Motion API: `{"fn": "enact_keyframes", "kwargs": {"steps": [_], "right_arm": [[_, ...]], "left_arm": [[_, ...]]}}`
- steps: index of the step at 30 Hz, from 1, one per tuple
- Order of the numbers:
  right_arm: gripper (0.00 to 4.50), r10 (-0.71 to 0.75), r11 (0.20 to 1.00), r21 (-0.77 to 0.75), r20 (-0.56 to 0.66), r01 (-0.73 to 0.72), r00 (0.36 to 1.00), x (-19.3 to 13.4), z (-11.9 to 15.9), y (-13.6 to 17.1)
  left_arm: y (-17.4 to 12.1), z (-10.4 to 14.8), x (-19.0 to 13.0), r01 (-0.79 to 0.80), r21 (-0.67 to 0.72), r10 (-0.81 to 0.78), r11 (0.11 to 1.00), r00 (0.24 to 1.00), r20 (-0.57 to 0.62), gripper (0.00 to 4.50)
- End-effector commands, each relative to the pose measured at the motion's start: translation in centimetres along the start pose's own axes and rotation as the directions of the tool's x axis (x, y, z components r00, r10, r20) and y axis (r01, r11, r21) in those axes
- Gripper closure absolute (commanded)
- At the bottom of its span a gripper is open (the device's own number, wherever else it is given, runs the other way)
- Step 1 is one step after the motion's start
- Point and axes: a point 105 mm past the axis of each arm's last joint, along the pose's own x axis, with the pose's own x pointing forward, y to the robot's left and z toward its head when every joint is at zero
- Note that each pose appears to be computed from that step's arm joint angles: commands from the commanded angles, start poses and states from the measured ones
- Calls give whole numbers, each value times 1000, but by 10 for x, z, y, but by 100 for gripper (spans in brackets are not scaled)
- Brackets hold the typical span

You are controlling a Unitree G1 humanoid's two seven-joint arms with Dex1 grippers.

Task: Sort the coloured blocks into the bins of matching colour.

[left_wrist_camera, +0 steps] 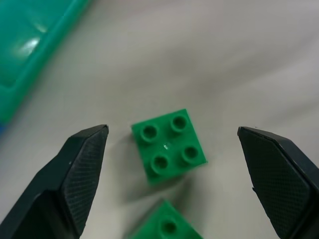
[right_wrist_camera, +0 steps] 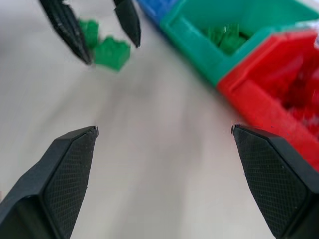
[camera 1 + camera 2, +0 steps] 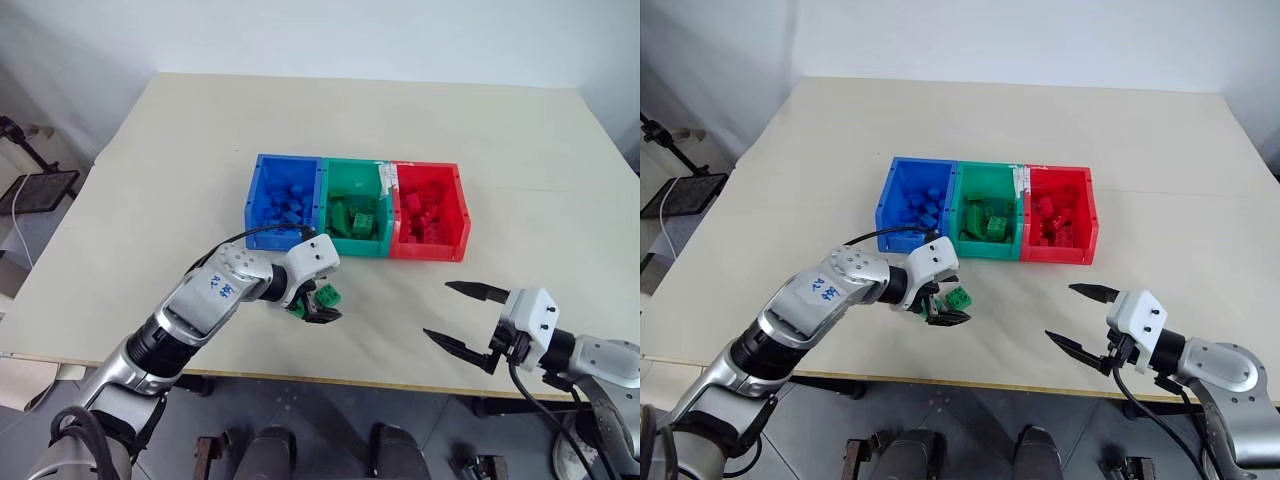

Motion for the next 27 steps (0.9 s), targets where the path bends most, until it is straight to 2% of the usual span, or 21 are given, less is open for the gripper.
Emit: {"fn": "enact_keyframes", "kwargs": {"steps": [1,4,11,12,17,20,24,27], "right_arm": [[0,-37,997,-63,35,39,999,-4,15,-2],[0,-54,997,-61,41,57,998,-6,17,1],[0,2,999,-53,11,-1,1000,-9,14,14],[0,4,999,-54,16,-3,1000,-9,15,13],[0,-17,999,-48,41,19,999,-10,20,8],[0,-141,990,-3,128,143,982,-16,32,-3],[0,-314,949,48,175,310,933,-28,39,-17],[0,-384,923,65,163,378,909,-33,36,-20]], "left_arm": [[1,5,1,11,54,-10,998,1000,-15,13],[2,0,0,20,57,-18,998,999,-32,66],[5,1,-2,24,40,-24,999,1000,-13,288],[5,6,-2,35,43,-36,998,999,18,304],[10,31,-10,52,76,-64,996,986,156,304],[25,52,-17,-31,86,5,996,960,280,304],[55,97,-30,-207,43,156,977,845,511,304],[65,115,-23,-243,38,180,969,805,565,304]]}}
